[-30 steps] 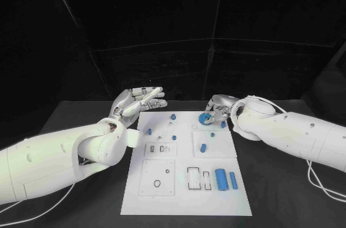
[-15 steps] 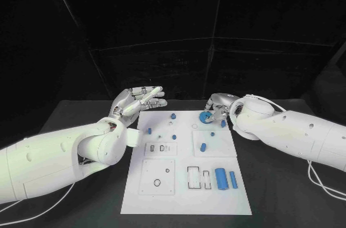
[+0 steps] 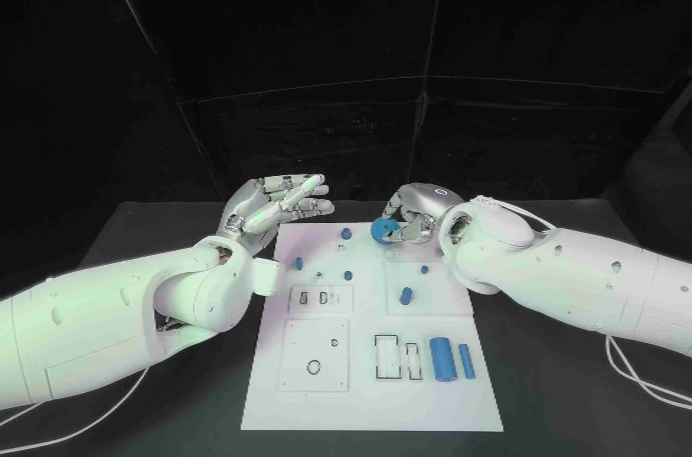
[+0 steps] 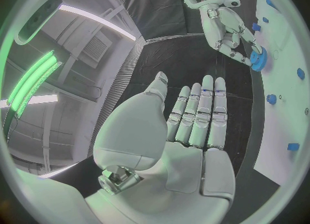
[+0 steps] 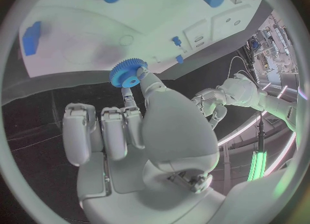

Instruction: Assemble the parts on the task board

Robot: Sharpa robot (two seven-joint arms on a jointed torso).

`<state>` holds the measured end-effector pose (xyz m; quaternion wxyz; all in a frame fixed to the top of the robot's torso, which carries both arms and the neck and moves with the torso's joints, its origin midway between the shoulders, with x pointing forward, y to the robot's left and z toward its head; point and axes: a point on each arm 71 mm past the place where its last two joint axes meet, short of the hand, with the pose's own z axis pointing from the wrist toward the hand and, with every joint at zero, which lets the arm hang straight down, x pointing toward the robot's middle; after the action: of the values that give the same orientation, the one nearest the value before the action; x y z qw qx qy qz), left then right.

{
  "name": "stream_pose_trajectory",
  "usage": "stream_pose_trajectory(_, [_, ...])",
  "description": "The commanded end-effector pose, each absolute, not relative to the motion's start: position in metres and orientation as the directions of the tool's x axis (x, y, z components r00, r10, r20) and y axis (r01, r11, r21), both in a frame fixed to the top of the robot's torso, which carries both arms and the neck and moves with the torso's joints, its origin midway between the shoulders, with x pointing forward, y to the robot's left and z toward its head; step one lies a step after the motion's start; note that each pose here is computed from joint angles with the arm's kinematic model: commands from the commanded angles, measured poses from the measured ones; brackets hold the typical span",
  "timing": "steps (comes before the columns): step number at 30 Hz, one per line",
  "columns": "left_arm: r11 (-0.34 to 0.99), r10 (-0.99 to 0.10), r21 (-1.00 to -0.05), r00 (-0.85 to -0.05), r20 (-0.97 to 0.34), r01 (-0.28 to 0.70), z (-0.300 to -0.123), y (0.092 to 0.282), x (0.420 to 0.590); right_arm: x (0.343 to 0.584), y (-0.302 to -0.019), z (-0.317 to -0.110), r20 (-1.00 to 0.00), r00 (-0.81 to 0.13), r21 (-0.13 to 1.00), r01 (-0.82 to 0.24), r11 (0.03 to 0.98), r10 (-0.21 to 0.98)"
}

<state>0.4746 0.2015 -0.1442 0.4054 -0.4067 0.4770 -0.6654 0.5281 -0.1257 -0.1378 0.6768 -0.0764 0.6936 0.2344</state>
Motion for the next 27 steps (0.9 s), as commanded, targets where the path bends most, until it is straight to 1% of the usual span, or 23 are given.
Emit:
stream_pose_trajectory(1, [-0.224, -0.92, -0.962, -0.359, 0.156, 0.155, -0.142, 0.2, 0.474, 0.523, -0.111, -0.129, -0.975, 0.006, 0.194, -0.456, 0.869, 0.221])
stream_pose_trajectory(7, [-0.224, -0.92, -0.962, -0.359, 0.156, 0.155, -0.143, 0.2, 0.474, 0.518, -0.082, -0.131, -0.979, 0.002, 0.174, -0.508, 0.843, 0.204])
stream_pose_trajectory(11, [-0.225, -0.919, -0.962, -0.361, 0.157, 0.155, -0.142, 0.199, 0.474, 0.517, -0.066, -0.138, -0.984, -0.015, 0.159, -0.527, 0.835, 0.178])
stream_pose_trajectory(21, [-0.227, -0.918, -0.961, -0.364, 0.158, 0.155, -0.142, 0.198, 0.474, 0.52, -0.043, -0.156, -0.991, -0.072, 0.132, -0.531, 0.837, 0.111])
stream_pose_trajectory(27, [-0.227, -0.919, -0.961, -0.363, 0.157, 0.157, -0.142, 0.198, 0.475, 0.523, -0.039, -0.16, -0.992, -0.082, 0.123, -0.525, 0.842, 0.093])
